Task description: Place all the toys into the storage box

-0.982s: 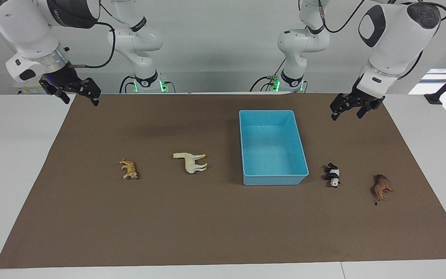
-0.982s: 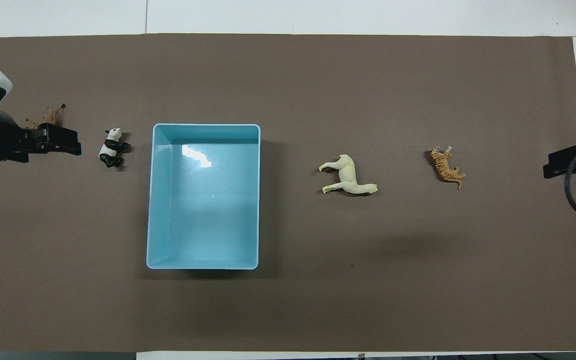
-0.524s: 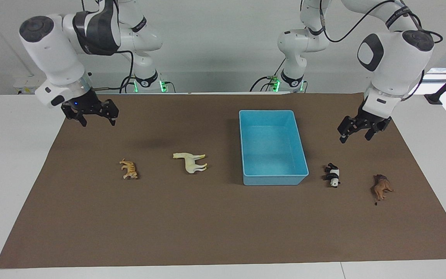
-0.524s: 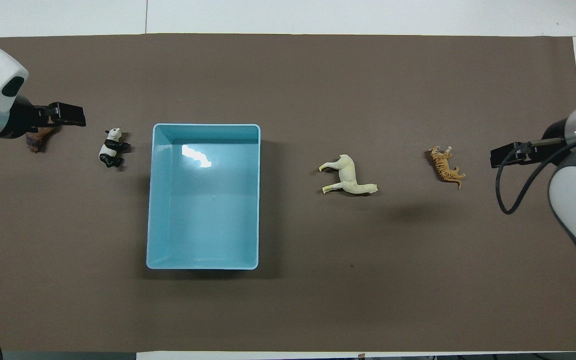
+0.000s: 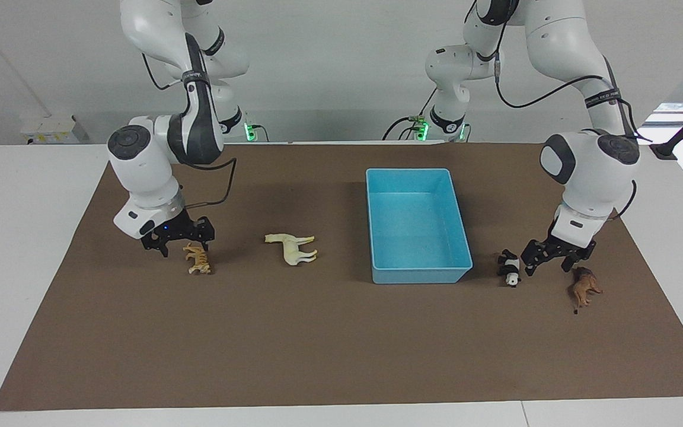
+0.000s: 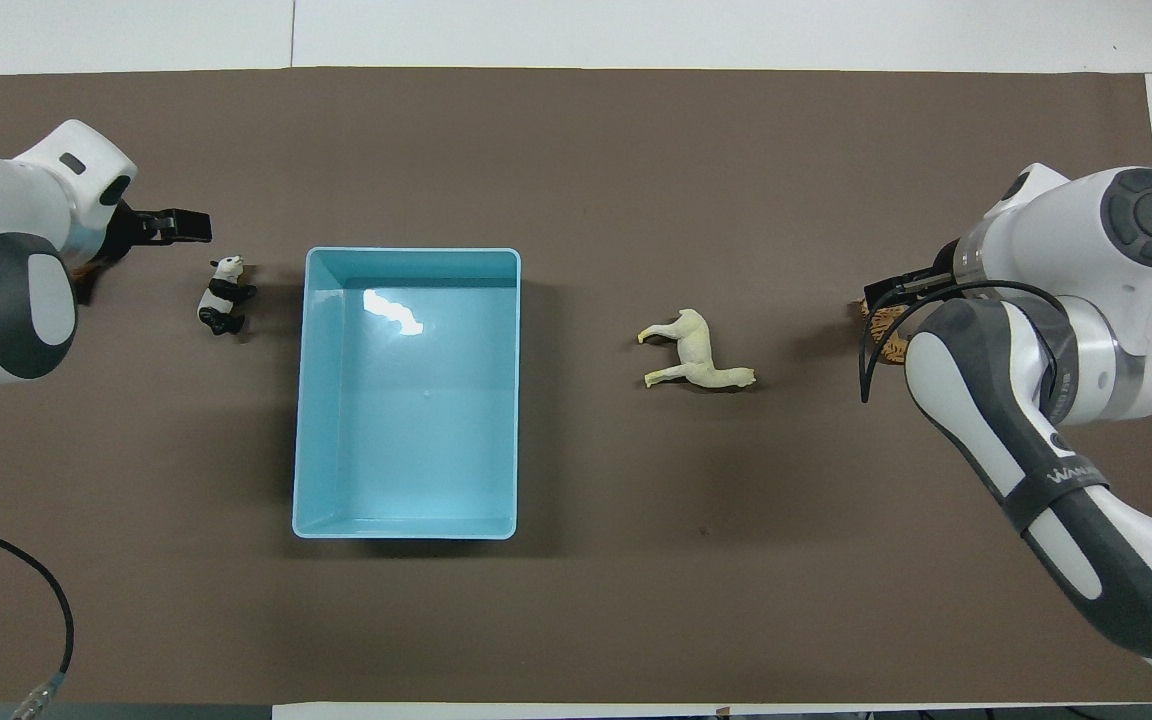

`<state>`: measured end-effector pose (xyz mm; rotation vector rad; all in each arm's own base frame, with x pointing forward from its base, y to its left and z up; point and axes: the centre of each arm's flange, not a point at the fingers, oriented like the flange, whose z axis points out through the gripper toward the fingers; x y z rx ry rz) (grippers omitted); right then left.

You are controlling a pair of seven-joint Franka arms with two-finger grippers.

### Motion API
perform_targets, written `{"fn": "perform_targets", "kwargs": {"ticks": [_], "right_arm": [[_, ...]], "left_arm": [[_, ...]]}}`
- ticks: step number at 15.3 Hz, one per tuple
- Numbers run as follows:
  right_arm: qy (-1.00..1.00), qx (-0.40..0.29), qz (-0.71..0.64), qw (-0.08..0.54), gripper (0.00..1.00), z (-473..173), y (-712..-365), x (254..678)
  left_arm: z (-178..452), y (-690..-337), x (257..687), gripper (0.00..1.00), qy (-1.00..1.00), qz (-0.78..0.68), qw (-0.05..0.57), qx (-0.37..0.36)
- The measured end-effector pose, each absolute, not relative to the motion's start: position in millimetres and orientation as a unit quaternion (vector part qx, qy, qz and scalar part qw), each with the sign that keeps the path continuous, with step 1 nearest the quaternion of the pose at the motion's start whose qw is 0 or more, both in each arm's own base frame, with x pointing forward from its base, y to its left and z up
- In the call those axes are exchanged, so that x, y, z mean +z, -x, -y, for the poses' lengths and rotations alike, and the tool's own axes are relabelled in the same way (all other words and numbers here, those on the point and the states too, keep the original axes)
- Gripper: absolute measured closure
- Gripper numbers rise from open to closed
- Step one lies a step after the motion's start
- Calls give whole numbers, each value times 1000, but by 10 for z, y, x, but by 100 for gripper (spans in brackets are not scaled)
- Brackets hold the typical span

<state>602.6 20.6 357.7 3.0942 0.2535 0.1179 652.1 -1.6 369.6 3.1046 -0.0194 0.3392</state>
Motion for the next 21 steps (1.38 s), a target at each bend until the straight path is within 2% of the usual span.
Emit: {"fn": "perform_targets", "kwargs": {"ticks": [4, 9, 14, 15, 16, 18, 21], "right_arm": [[-995, 30, -90, 20, 0, -205, -6070, 3229], [-995, 10, -100, 20, 0, -196, -5996, 2990], [-993, -5, -120, 19, 0, -138, -5904, 2868], [-992, -5, -121, 19, 0, -136, -5898, 2862], [-992, -6, -121, 19, 7, -137, -5896, 2860], [-992, -5, -122, 19, 29, -145, -5895, 2863], [-992, -4, -124, 18, 60, -177, -5895, 2881]], "left_arm": [[118, -6527, 3336, 0, -995, 15, 11, 94], [149, -6320, 2996, 0, -998, 19, 10, 58], [186, -6257, 2929, 0, -998, 22, 10, 52], [189, -6250, 2923, 8, -998, 22, 10, 51], [189, -6249, 2923, 19, -998, 22, 10, 51], [185, -6249, 2975, 41, -998, 22, 10, 54], [136, -6265, 3017, 44, -999, 18, 8, 46]]}}
